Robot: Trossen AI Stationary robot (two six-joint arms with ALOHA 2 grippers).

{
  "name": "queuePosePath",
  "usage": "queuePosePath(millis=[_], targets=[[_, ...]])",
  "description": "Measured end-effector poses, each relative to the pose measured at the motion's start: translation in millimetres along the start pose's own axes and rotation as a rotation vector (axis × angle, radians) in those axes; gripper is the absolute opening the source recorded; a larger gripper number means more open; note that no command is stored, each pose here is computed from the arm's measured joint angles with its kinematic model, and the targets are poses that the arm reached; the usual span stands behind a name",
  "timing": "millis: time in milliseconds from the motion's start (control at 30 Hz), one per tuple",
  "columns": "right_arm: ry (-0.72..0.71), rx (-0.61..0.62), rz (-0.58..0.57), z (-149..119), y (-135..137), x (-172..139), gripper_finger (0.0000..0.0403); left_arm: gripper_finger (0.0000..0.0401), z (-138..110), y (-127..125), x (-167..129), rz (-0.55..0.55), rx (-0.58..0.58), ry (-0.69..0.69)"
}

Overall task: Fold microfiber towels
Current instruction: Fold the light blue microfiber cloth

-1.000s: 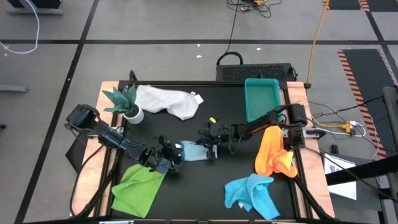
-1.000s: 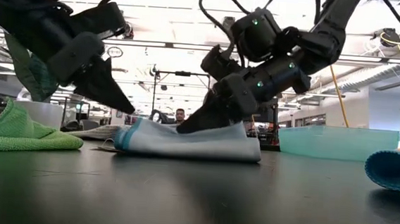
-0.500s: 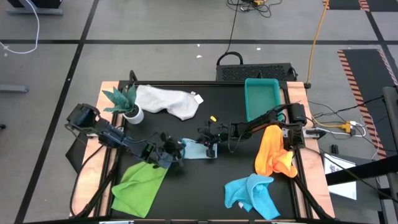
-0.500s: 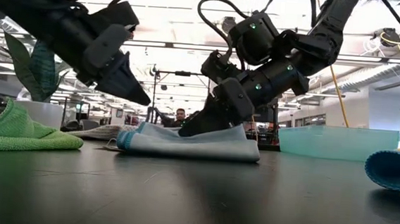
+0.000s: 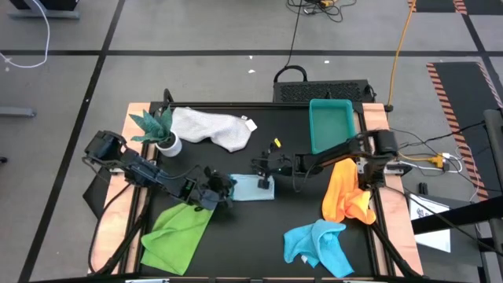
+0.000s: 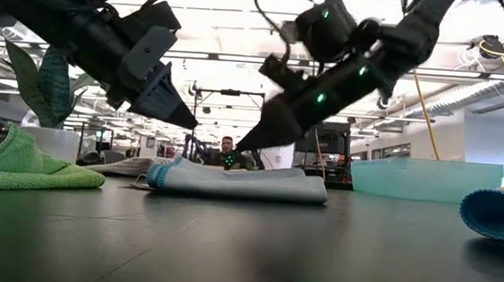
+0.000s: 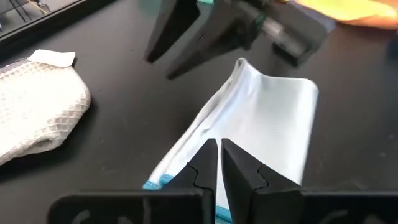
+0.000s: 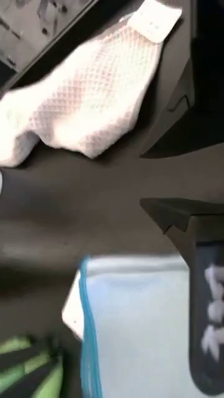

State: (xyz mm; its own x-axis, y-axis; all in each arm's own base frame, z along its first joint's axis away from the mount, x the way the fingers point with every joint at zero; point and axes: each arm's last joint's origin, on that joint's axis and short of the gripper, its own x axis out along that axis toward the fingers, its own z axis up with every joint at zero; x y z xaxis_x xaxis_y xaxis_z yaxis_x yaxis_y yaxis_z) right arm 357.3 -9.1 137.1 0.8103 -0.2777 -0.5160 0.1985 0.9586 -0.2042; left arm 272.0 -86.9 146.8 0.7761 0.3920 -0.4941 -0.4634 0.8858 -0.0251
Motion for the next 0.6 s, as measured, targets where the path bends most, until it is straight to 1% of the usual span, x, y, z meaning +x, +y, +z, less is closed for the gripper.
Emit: queuePosePath(millis=[33,100,167,233,267,333,400,500,533,600], targets=[[0.013,-0.004,0.039,2.9,1.6,-5.9,0.0108,0.0026,-0.3,-1.4,1.4,-0.010,-0.006,-0.006],[0.061,0.004,0.176,5.4,6.0,-17.8,0.0106,0.0026,-2.4,-4.1,7.8,-0.029,-0.003,-0.017],[0.104,0.044,0.306,5.8,10.3,-26.0,0.0097,0.0026,-5.7,-4.1,16.2,-0.023,0.007,-0.029],[0.113,0.073,0.358,1.6,13.1,-28.8,0.0086,0.0026,-7.5,-0.7,26.8,-0.002,-0.006,-0.034],[0.124,0.079,0.353,-4.2,13.8,-27.8,0.0079,0.0026,-9.3,3.4,31.7,0.021,-0.013,-0.022],[0.138,0.109,0.288,-17.0,13.3,-23.8,0.0063,0.0026,-12.4,12.7,40.9,0.068,-0.041,0.008],[0.174,0.138,0.186,-33.9,10.1,-20.7,0.0046,0.0026,-15.8,22.5,46.5,0.117,-0.061,0.055],[0.162,0.183,0.016,-51.1,5.1,-20.5,0.0022,0.0026,-19.5,32.3,49.9,0.171,-0.077,0.104],[0.153,0.200,-0.023,-55.0,3.8,-21.7,0.0016,0.0026,-19.9,34.4,50.6,0.182,-0.074,0.114],[0.139,0.208,-0.025,-59.5,2.9,-24.9,0.0005,0.0026,-21.2,37.1,51.1,0.195,-0.059,0.133]])
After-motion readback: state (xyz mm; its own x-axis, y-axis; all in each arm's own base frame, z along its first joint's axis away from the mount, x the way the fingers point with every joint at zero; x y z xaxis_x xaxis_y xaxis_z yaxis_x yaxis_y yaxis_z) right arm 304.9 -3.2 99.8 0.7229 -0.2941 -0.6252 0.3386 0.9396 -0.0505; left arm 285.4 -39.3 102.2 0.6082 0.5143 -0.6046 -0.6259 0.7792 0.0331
